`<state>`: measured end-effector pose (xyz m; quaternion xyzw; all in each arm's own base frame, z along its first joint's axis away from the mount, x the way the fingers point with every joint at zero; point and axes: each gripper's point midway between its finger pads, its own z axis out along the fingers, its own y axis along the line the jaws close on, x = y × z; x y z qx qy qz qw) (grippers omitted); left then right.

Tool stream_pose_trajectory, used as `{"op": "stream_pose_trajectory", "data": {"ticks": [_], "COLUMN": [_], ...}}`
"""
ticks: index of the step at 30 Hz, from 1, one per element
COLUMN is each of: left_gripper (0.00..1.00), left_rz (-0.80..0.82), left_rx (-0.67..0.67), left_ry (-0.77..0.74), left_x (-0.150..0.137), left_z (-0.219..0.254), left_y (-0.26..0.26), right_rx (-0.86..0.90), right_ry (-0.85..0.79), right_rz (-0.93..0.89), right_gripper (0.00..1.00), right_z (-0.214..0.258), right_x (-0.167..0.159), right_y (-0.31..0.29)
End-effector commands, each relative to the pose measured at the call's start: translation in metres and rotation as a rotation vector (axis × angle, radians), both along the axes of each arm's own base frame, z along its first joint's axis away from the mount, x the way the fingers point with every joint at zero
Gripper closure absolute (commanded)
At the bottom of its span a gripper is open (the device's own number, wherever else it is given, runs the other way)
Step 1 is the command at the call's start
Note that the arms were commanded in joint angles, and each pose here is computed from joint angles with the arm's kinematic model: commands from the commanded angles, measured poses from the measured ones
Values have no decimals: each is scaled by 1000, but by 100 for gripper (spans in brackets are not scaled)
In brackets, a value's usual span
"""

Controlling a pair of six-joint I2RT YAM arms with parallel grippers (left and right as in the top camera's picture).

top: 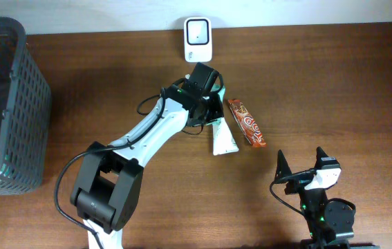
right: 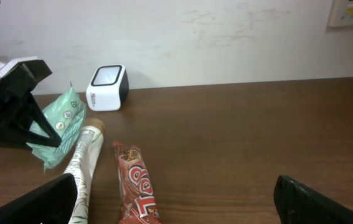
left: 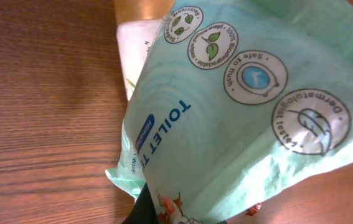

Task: Scan the item barcode
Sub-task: 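Carry the green tissue pack to the scanner and release it by the tube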

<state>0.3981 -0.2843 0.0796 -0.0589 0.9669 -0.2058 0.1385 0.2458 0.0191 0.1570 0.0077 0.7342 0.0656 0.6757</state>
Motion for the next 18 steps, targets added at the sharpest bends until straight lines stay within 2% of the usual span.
{"op": "stream_pose_trajectory", "data": {"ticks": [1, 4, 9, 10, 12, 18], "left_gripper": [100, 100, 100, 98, 76, 75], "left_rz": [57, 124, 185, 188, 175, 153], "left_rx": [76, 216, 206, 205, 205, 209], "left_ry": [-10, -27, 51, 55, 54, 48], "left_x": [5, 8, -6, -8, -12, -17], "left_z": [-4, -11, -16, -16, -16, -16], "left_y": [18, 49, 49, 48, 42, 33], "right_rx": [4, 4, 4, 4, 4, 4], "right_ry": [6, 6, 6, 6, 6, 6], "right_rz": [5, 5, 5, 5, 5, 5], "right_gripper": [1, 1, 1, 1, 1, 1], "right_z": [-3, -3, -3, -3, -3, -3], "right_x": [0, 0, 0, 0, 0, 0], "right_y": [0, 0, 0, 0, 0, 0]}}
